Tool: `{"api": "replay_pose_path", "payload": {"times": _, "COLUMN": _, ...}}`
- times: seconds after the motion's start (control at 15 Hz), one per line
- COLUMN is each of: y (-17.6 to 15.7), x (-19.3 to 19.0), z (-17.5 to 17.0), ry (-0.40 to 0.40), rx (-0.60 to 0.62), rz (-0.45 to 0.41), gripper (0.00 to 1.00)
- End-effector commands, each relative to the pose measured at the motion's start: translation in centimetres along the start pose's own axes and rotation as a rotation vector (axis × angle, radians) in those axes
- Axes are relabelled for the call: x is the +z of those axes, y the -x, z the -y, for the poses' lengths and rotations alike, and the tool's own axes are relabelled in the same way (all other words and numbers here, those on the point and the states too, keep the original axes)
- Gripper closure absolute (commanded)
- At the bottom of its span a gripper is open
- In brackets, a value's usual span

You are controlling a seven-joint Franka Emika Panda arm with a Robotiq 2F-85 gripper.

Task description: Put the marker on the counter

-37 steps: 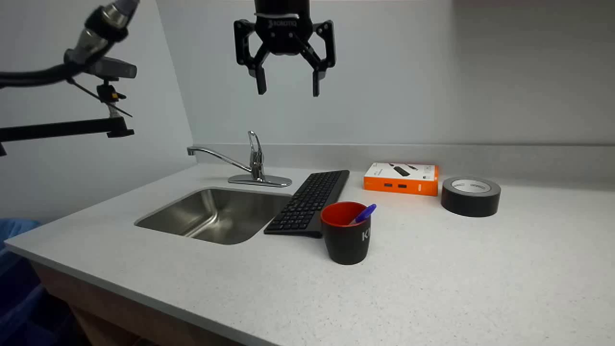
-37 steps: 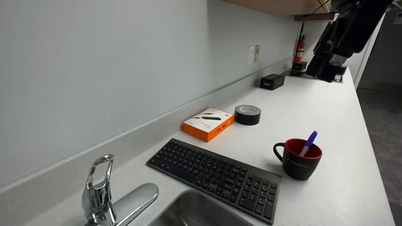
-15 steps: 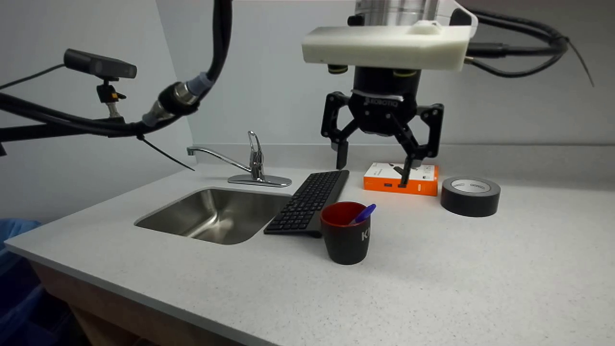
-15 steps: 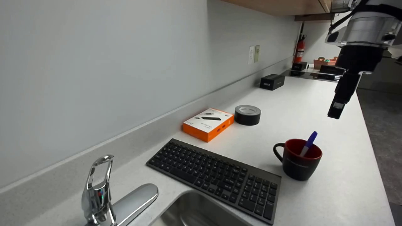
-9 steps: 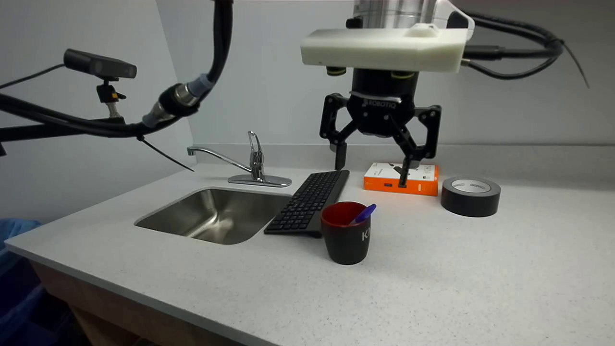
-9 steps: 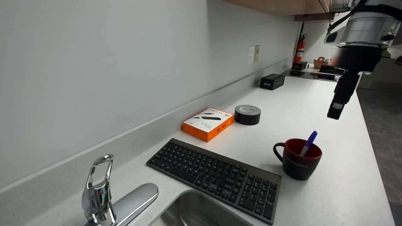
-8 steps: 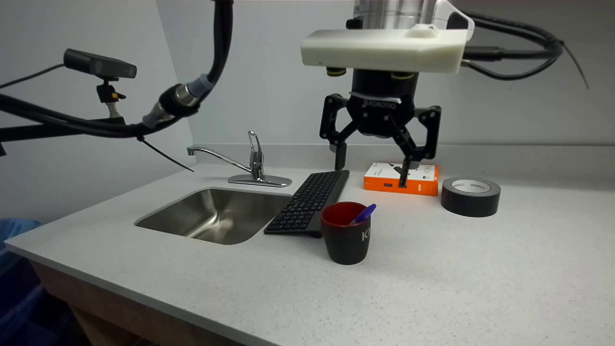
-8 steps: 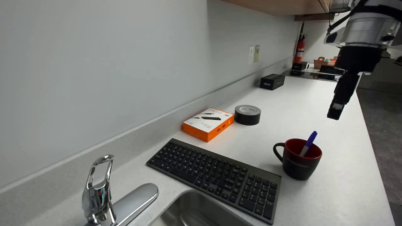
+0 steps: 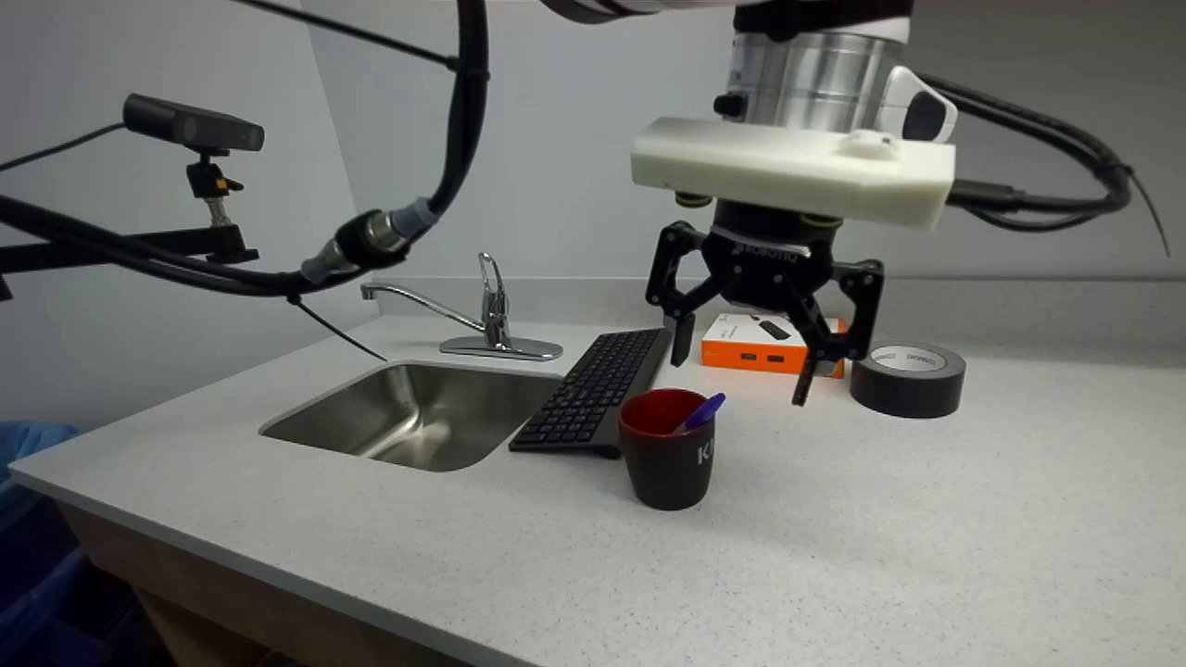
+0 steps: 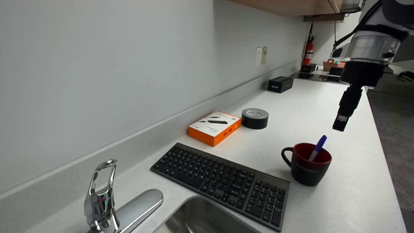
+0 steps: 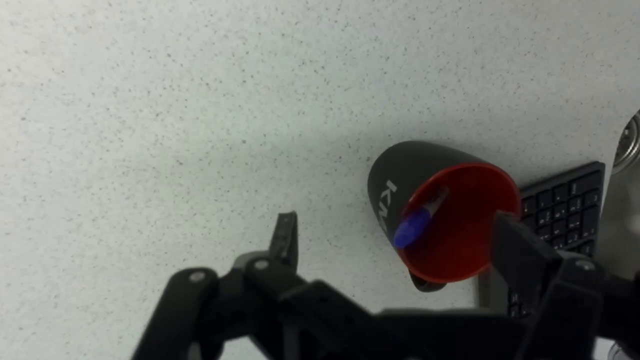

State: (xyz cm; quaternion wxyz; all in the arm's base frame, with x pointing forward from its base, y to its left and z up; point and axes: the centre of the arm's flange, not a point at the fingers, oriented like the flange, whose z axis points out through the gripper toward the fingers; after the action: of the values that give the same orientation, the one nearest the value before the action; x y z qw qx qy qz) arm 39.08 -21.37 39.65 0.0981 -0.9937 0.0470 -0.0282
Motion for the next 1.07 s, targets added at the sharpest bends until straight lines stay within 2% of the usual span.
{"api": "replay_pose_path", "payload": {"times": 0.0, "y": -1.4, "x": 2.0, "z": -2.1, "ry": -0.068, "rx": 0.005, "rz": -0.048, "gripper": 0.0}}
{"api": "replay_pose_path", "payload": {"times": 0.47, "y": -2.2, "x": 5.4, "z": -2.0, "ry": -0.199, "rx": -0.002, "rz": -0.045, "gripper": 0.0}}
{"api": "replay_pose_path", "payload": {"times": 0.53, "y": -2.3, "x": 5.7, "z": -2.0, "ry": -0.208, "rx": -0.004, "rz": -0.044, "gripper": 0.05}}
{"api": "replay_pose_path", "payload": {"times": 0.67, "y": -2.3, "x": 6.0, "z": -1.8, "ry": -0.226, "rx": -0.01, "rz": -0.047, "gripper": 0.29}}
{"api": "replay_pose_path", "payload": {"times": 0.8, "y": -2.4, "x": 6.1, "z": -1.6, "ry": -0.239, "rx": -0.016, "rz": -0.047, "gripper": 0.38}}
{"api": "replay_pose_path", "payload": {"times": 1.0, "y": -2.1, "x": 5.8, "z": -1.4, "ry": -0.249, "rx": -0.024, "rz": -0.043, "gripper": 0.62}}
